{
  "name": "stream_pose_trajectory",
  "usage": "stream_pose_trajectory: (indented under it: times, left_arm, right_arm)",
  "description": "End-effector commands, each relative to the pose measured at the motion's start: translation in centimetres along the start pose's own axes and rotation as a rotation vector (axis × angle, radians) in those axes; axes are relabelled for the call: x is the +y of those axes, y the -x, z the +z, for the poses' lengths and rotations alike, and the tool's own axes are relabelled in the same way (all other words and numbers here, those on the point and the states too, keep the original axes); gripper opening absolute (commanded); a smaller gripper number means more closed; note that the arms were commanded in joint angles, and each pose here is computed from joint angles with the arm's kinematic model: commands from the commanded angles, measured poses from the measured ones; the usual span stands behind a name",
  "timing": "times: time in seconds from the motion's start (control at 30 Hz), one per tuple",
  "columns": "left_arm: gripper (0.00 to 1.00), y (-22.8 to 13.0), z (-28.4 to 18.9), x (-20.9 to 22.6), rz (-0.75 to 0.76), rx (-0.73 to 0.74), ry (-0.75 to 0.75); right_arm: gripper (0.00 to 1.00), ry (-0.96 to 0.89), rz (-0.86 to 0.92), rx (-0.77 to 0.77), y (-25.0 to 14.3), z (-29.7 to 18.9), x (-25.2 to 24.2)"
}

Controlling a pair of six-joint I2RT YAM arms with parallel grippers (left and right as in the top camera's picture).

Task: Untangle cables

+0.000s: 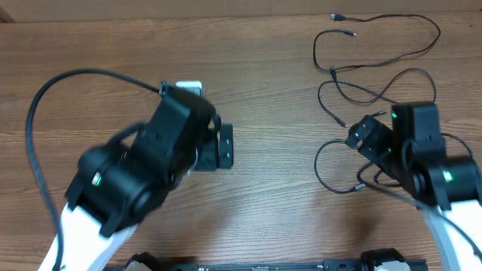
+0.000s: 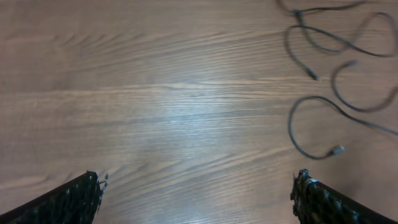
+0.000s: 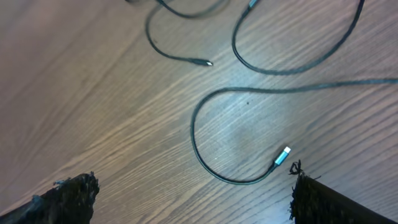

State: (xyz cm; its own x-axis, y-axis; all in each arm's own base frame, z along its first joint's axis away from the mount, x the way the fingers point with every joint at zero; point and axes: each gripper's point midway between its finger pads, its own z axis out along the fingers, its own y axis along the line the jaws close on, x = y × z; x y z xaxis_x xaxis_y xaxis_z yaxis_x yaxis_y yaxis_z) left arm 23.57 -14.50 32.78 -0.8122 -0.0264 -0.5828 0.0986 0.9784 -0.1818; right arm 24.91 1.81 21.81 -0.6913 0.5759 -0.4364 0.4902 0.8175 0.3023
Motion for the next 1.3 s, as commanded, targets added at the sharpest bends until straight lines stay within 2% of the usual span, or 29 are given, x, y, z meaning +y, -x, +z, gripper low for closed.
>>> stream_pose_trajectory:
  times: [0.0, 0.2, 0.43, 0.67, 1.27]
  left_arm:
    - [0.99, -1.0, -0.2, -0.4, 0.037, -0.028, 0.031]
    - [1.0, -3.1, -0.2, -0.4, 0.035, -0.134, 0.131]
    - [1.0, -3.5, -1.4, -1.7, 0.076, -0.23, 0.125]
    - [1.0, -3.4, -1.3, -1.5, 0.069, -0.231, 0.129]
    - [1.0, -3.6, -0.4, -2.0, 0.088, -0.212, 0.151]
  right_arm:
    - [1.0, 0.006, -0.031, -0.035, -0.8, -1.0, -1.1]
    - [1.0, 0.04, -0.026, -0.075, -2.2, -2.1, -2.5]
    - [1.0, 0.057, -0.019, -0.07, -2.4, -2.2, -2.3]
    - [1.0, 0.086, -0.015, -0.104, -1.4, -2.1, -1.4]
    - [1.0, 0.07, -0.017, -0.086, -1.8, -2.0, -1.8]
